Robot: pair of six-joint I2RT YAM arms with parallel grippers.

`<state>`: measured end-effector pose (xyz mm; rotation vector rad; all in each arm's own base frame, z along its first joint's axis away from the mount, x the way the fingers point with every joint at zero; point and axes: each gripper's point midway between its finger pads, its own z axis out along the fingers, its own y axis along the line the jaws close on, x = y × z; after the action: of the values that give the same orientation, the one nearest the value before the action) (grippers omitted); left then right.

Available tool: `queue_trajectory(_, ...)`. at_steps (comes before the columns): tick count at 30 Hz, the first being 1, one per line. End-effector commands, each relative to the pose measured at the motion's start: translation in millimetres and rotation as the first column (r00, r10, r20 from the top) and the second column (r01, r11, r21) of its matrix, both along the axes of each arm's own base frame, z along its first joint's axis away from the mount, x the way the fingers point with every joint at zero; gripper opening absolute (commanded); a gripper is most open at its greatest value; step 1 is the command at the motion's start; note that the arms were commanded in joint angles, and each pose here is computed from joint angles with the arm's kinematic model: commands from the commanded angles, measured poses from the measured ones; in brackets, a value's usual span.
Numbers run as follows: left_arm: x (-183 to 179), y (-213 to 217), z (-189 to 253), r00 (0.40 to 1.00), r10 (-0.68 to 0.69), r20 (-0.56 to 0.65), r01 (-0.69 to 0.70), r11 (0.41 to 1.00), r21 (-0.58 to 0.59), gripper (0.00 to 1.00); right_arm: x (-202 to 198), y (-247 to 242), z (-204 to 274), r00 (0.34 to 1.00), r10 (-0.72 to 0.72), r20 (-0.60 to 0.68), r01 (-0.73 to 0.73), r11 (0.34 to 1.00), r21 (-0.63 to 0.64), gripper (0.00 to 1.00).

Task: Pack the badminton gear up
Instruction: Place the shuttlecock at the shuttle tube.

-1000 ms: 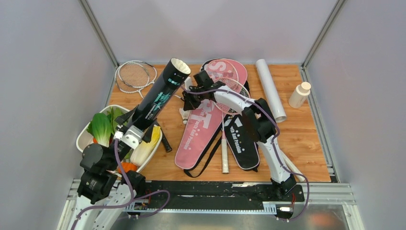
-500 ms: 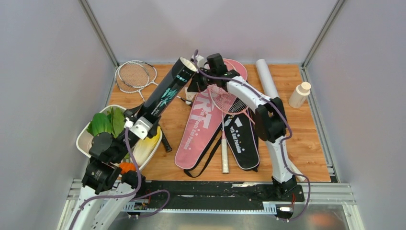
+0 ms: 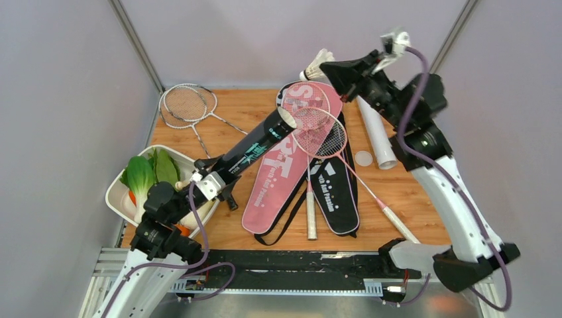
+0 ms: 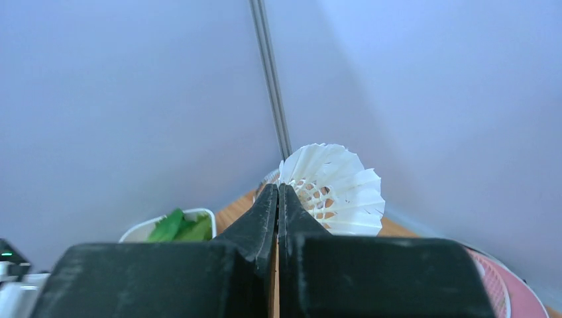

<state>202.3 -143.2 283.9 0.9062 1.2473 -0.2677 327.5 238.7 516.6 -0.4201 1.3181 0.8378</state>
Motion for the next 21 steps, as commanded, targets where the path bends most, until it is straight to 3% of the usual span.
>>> queue_trajectory(1, -9.3, -18.8, 37.5, 0.982, -0.118, 0.145, 0.126, 0.991, -0.052, 0.07, -29.9, -14.5, 17.7, 1.000, 0.001, -0.018, 0.001, 0.992, 0.127, 0.00)
queue_trajectory(10, -9.5, -35.6, 54.5, 0.963, -0.200, 0.181, 0.221, 0.970, -0.103, 0.07, -75.5, -20.1, 13.5, 0.994, 0.106, -0.038, -0.097, 0.978, 0.185, 0.00)
queue_trajectory(17, -5.3, -41.2, 55.4, 0.957, -0.224, 0.187, 0.241, 0.967, -0.077, 0.07, -101.2, -0.8, -10.8, 0.944, 0.297, -0.144, -0.262, 0.940, 0.220, 0.00)
queue_trajectory(21, -0.9, -42.1, 51.5, 0.959, -0.223, 0.174, 0.235, 0.971, -0.049, 0.06, -107.8, -12.5, -4.4, 0.964, 0.250, -0.091, -0.224, 0.948, 0.226, 0.00)
